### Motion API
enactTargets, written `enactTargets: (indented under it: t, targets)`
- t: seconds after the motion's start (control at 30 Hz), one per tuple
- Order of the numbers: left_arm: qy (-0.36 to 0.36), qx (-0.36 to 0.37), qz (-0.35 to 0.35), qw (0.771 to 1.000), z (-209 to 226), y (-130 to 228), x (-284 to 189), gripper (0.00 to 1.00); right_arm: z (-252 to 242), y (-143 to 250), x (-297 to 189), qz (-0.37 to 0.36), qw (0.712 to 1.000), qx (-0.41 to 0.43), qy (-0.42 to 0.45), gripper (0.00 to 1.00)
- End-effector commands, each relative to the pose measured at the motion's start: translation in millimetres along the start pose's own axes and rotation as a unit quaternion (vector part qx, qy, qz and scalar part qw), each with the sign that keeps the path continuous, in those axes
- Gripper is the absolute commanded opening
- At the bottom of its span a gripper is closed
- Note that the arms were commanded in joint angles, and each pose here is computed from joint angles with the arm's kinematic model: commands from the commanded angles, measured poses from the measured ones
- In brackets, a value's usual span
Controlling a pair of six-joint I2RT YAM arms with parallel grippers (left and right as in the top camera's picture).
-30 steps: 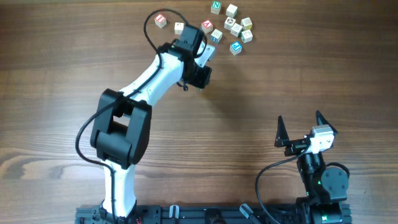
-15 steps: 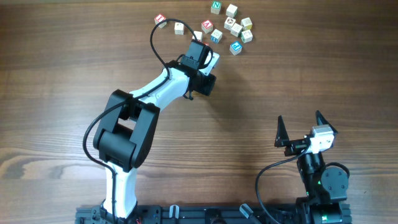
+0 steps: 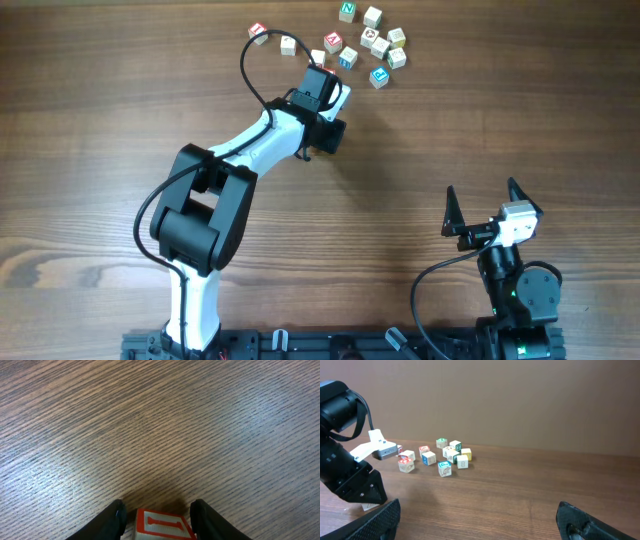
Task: Form a circle
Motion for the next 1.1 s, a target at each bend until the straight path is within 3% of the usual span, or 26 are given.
enactTargets:
  t: [0.0,0.1,0.23,0.27,0.33,0.37,0.57,0.67,0.9,1.07]
  targets:
    - [-0.014,-0.007,0.014,1.000,6,11,5,0.45,3,-1,0,-0.003,1.000,-0.009,-0.008,1.00]
    - [-0.013,-0.007,0.008,1.000,6,7,2,0.46,3,-1,0,-0.003,1.000,-0.009,-0.008,1.00]
    - [-0.009,-0.003,-0.033,0.999,1,-15,-24,0.57,3,-1,0,-0.003,1.000,-0.009,-0.008,1.00]
    - [-0.008,-0.002,-0.045,0.999,0,-21,-32,0.62,3,-1,0,-0.003,1.000,-0.009,-0.008,1.00]
    - [0.002,0.001,-0.077,0.997,-6,-37,-59,0.83,3,-1,0,-0.003,1.000,-0.009,-0.008,1.00]
    - [0.004,0.004,-0.105,0.995,-9,-50,-80,1.00,3,-1,0,-0.003,1.000,-0.009,-0.008,1.00]
    - [0.010,0.011,-0.231,0.973,-15,-107,-153,1.00,3,-1,0,-0.003,1.000,-0.009,-0.008,1.00]
    - [0.004,0.004,-0.268,0.963,-3,-133,-166,1.00,3,-1,0,-0.003,1.000,-0.009,-0.008,1.00]
    - [-0.031,-0.077,-0.300,0.950,57,-188,-150,1.00,3,-1,0,-0.003,1.000,-0.009,-0.008,1.00]
    - [-0.038,-0.107,-0.256,0.960,79,-202,-94,0.92,3,-1,0,-0.003,1.000,-0.009,-0.008,1.00]
Point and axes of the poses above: each gripper's point midway between its finger pads, its own x axis out along the fingers, its own z axis along the line the jaws close on, y = z × x, the point moved 1 cm from there along -x, back along the fingers, and after that the axes turned 3 degrees about -x, right-handed, at the moved point
